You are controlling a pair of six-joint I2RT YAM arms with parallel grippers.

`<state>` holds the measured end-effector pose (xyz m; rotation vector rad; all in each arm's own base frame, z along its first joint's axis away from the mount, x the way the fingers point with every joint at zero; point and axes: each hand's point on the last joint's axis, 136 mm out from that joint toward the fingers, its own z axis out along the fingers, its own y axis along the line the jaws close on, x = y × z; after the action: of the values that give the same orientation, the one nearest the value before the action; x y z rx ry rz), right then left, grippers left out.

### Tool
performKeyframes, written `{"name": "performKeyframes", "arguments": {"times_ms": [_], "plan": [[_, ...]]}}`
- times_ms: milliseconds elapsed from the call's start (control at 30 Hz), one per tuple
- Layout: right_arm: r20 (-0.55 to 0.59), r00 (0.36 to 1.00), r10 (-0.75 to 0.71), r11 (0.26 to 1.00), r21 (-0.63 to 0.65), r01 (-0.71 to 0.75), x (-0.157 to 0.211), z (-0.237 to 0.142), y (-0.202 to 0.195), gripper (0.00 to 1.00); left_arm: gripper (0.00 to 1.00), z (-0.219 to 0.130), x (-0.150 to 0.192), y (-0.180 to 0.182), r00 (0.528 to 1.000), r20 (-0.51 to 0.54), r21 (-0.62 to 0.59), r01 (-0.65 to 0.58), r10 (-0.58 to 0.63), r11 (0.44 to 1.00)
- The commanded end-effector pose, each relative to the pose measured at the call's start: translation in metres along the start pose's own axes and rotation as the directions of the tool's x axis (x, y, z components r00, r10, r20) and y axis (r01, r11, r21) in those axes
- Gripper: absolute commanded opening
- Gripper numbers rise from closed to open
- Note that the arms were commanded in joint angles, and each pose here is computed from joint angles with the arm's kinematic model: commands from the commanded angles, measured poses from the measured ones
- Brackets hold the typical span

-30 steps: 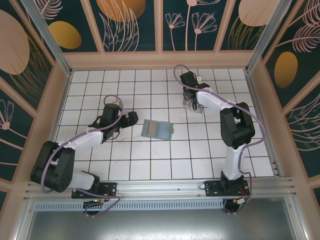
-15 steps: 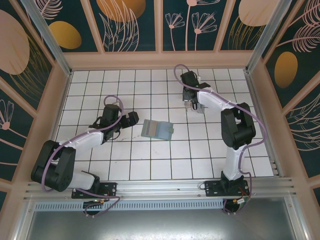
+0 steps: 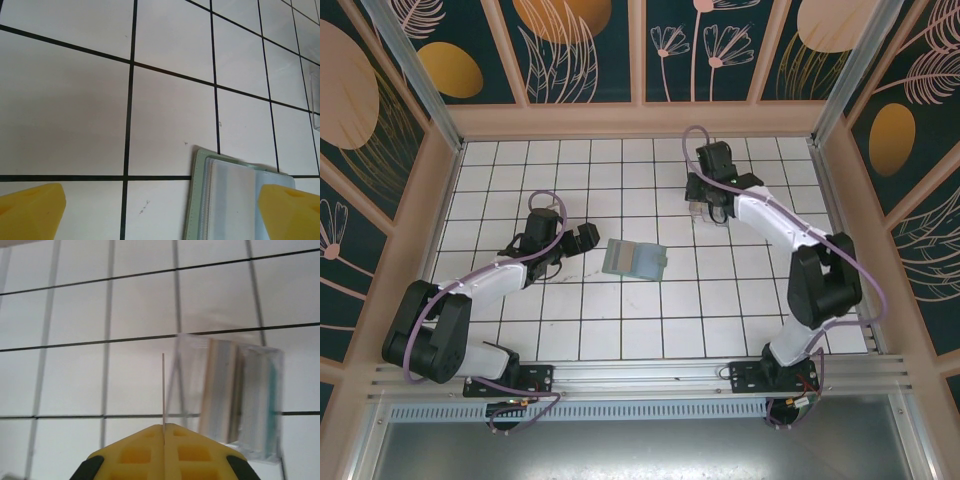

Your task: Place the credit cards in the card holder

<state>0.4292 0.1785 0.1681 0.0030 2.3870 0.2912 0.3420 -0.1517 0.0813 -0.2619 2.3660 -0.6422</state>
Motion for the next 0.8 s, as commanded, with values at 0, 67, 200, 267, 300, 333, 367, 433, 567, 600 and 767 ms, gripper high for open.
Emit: {"name": "performKeyframes", "arguments": {"times_ms": [0, 67, 200, 267, 300, 333, 367, 433, 567, 600, 767], "plan": [[0.022, 1.0, -0.002, 0.976, -0.218, 0.007, 0.002, -0.019, 0.032, 0.0, 0.99, 0.001, -0.006, -0.019, 1.0, -0.003, 0.082, -0.008, 0.008, 0.997], [0.007, 1.0, 0.018, 0.947, -0.319, -0.015, 0.012, -0.027, 0.046, 0.0, 0.99, 0.002, 0.004, -0.037, 0.999, -0.045, 0.2, -0.007, 0.016, 0.98], [-0.071, 0.991, 0.109, 0.855, -0.502, -0.13, 0.041, -0.038, 0.069, 0.0, 0.99, 0.007, 0.021, -0.06, 0.991, -0.134, 0.368, 0.054, -0.004, 0.928], [-0.121, 0.977, 0.178, 0.792, -0.571, -0.215, 0.06, -0.044, 0.081, 0.0, 0.99, 0.008, 0.026, -0.064, 0.989, -0.149, 0.401, 0.075, -0.015, 0.913], [-0.148, 0.968, 0.205, 0.765, -0.593, -0.253, 0.071, -0.045, 0.087, 0.0, 0.99, 0.008, 0.027, -0.064, 0.988, -0.154, 0.407, 0.078, -0.016, 0.91], [-0.17, 0.961, 0.217, 0.744, -0.609, -0.276, 0.083, -0.045, 0.094, 0.0, 0.99, 0.009, 0.029, -0.064, 0.987, -0.163, 0.412, 0.079, -0.012, 0.908], [-0.187, 0.961, 0.204, 0.728, -0.627, -0.277, 0.094, -0.045, 0.102, 0.0, 0.99, 0.01, 0.031, -0.066, 0.985, -0.173, 0.421, 0.075, -0.001, 0.904], [-0.225, 0.956, 0.19, 0.73, -0.618, -0.29, 0.114, -0.036, 0.112, 0.0, 0.99, 0.01, 0.036, -0.068, 0.98, -0.2, 0.439, 0.073, 0.018, 0.896], [-0.294, 0.935, 0.198, 0.711, -0.613, -0.343, 0.136, -0.024, 0.117, 0.0, 0.99, 0.016, 0.044, -0.062, 0.974, -0.225, 0.421, 0.089, 0.009, 0.903], [-0.316, 0.926, 0.208, 0.706, -0.607, -0.365, 0.14, -0.021, 0.117, 0.0, 0.99, 0.018, 0.045, -0.061, 0.973, -0.231, 0.417, 0.094, 0.006, 0.904], [-0.358, 0.911, 0.207, 0.728, -0.565, -0.388, 0.157, -0.009, 0.111, 0.0, 0.99, 0.026, 0.053, -0.05, 0.966, -0.258, 0.374, 0.118, -0.019, 0.92]]}}
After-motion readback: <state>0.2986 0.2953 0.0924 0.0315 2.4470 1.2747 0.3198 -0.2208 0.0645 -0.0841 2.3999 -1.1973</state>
